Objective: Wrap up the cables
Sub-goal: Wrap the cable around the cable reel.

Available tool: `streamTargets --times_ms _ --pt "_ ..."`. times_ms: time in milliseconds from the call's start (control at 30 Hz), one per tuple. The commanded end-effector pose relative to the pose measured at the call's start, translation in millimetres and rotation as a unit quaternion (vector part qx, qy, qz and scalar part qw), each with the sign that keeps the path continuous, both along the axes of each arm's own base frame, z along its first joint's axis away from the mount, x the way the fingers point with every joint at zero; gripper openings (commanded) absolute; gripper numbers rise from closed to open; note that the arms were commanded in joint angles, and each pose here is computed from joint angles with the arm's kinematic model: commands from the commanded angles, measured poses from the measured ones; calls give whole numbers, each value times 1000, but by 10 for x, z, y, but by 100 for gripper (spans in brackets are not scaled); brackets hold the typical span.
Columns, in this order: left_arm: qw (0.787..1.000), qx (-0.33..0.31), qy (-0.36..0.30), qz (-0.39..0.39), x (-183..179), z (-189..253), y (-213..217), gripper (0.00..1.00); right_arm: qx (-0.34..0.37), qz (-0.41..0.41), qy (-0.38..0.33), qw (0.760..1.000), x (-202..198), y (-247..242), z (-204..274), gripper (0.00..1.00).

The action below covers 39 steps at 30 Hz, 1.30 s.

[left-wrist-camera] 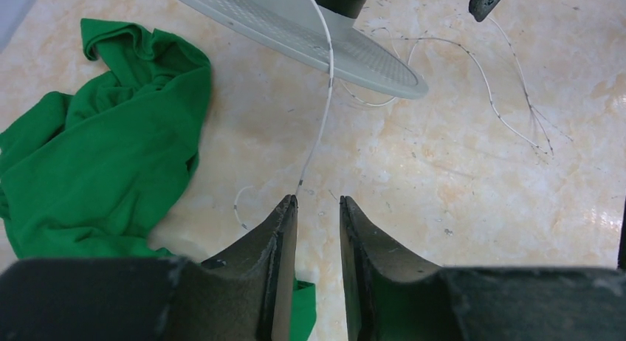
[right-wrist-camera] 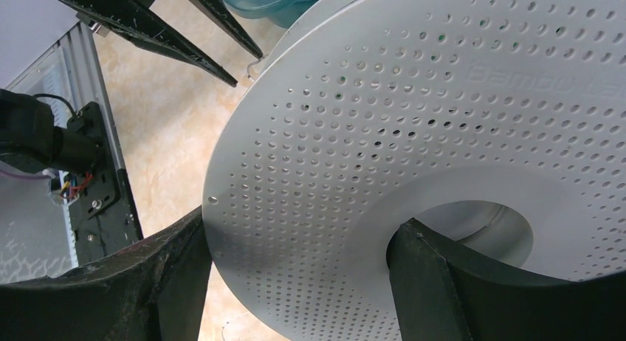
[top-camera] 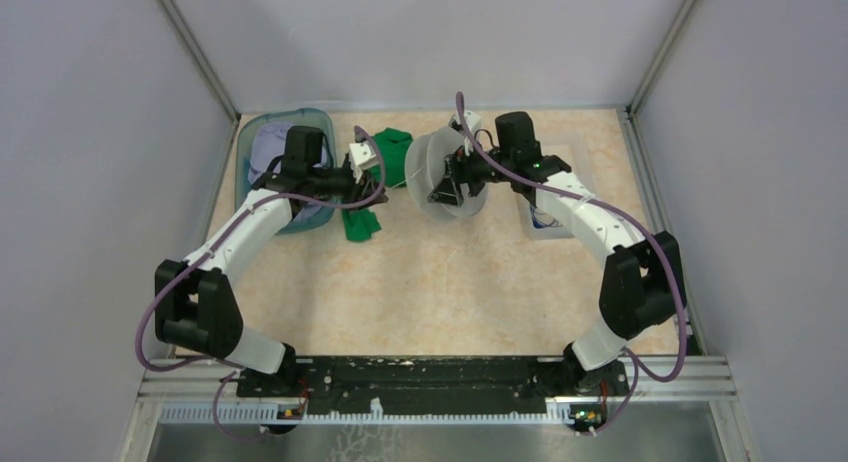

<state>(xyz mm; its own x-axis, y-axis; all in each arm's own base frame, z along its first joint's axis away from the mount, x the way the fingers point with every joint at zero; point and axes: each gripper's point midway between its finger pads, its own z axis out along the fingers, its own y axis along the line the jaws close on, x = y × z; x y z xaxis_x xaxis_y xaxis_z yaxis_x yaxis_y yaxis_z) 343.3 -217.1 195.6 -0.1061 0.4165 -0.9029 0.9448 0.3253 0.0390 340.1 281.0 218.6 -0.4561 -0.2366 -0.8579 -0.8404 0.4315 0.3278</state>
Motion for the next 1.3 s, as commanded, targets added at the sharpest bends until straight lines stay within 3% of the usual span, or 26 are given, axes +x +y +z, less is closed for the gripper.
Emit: streamTargets --times_ms 0,200,667,867,1267 --pt "999 -6 -29 -17 14 40 -37 34 45 14 -72 996 138 87 519 0" --pt "998 6 -60 -16 50 16 -8 48 46 16 -66 997 134 96 503 0" --pt "982 70 -150 -86 -55 71 104 57 33 19 -52 998 132 69 373 0" --pt "971 111 -174 -120 -123 114 192 59 31 24 -51 998 100 59 362 0" --pt "961 97 -223 -131 131 133 71 55 37 39 -45 998 19 67 346 0"
